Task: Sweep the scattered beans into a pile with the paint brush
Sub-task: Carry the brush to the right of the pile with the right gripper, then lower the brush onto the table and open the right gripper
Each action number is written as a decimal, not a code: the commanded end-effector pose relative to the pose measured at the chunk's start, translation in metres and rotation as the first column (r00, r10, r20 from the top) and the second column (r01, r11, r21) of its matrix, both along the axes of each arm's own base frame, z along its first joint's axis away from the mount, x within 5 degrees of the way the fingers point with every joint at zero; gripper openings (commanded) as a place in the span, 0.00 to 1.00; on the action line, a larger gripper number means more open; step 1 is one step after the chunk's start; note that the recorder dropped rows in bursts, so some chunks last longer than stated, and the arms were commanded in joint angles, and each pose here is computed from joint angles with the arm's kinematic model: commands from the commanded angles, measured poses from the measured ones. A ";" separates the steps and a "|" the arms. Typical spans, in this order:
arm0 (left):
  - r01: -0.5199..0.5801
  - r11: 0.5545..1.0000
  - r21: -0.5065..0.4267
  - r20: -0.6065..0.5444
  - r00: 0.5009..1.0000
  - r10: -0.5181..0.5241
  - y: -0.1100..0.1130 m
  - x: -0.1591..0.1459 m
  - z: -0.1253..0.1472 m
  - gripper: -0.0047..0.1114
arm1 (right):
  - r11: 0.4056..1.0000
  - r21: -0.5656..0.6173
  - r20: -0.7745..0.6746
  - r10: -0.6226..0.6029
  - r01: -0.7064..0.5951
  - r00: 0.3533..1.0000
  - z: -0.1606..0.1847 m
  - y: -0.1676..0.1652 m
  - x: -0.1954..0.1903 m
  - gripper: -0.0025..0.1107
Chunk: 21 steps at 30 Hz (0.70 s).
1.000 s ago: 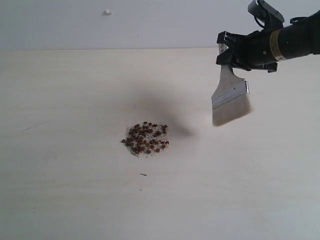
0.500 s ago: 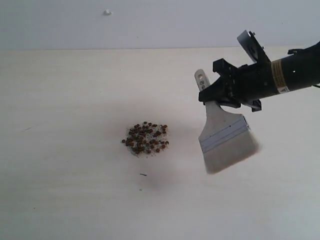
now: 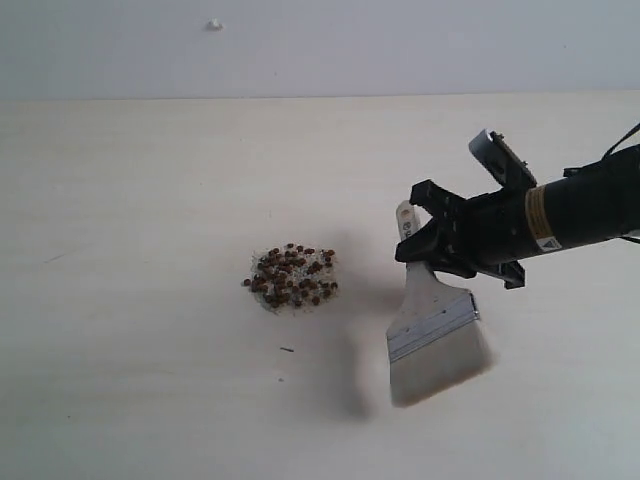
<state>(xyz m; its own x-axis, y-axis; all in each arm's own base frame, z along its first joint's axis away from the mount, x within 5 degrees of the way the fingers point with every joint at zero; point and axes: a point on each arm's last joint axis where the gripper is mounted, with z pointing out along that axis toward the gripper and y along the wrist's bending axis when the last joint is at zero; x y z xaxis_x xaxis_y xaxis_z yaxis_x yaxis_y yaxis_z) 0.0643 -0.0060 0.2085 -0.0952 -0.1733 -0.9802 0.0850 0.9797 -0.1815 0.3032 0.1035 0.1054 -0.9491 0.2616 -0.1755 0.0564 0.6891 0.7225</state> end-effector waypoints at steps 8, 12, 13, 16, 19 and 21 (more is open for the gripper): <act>0.004 1.000 -0.009 -0.002 1.000 -0.004 0.000 0.000 -0.001 0.04 | 0.998 -0.051 0.038 -0.043 0.045 0.998 0.001 0.014 0.000 0.02; 0.004 1.000 -0.009 -0.002 1.000 -0.004 0.000 0.000 -0.001 0.04 | 0.998 -0.052 0.032 -0.036 0.037 0.999 0.001 0.014 -0.001 0.02; 0.004 1.000 -0.009 -0.002 1.000 -0.004 0.000 0.000 -0.001 0.04 | 0.998 -0.054 0.033 -0.027 0.029 0.999 0.001 0.016 -0.001 0.02; 0.004 1.000 -0.009 -0.002 1.000 -0.004 0.000 0.000 -0.001 0.04 | 0.998 -0.051 0.033 0.026 -0.025 0.999 0.001 0.027 -0.007 0.02; 0.004 1.000 -0.009 -0.002 1.000 -0.004 0.000 0.000 -0.001 0.04 | 0.997 -0.045 0.034 0.062 -0.061 0.997 0.001 0.038 -0.012 0.02; 0.004 1.000 -0.009 -0.002 1.000 -0.004 0.000 0.000 -0.001 0.04 | 0.997 -0.069 0.036 0.046 -0.044 0.998 0.000 0.039 -0.011 0.02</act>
<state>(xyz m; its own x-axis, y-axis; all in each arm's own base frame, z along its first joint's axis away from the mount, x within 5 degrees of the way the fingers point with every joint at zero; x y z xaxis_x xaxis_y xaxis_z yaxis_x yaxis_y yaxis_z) 0.0643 -0.0060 0.2085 -0.0952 -0.1733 -0.9802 0.0850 0.9797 -0.1815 0.2932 0.1398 0.1028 -0.9551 0.2077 -0.2113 0.0070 0.7287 0.6847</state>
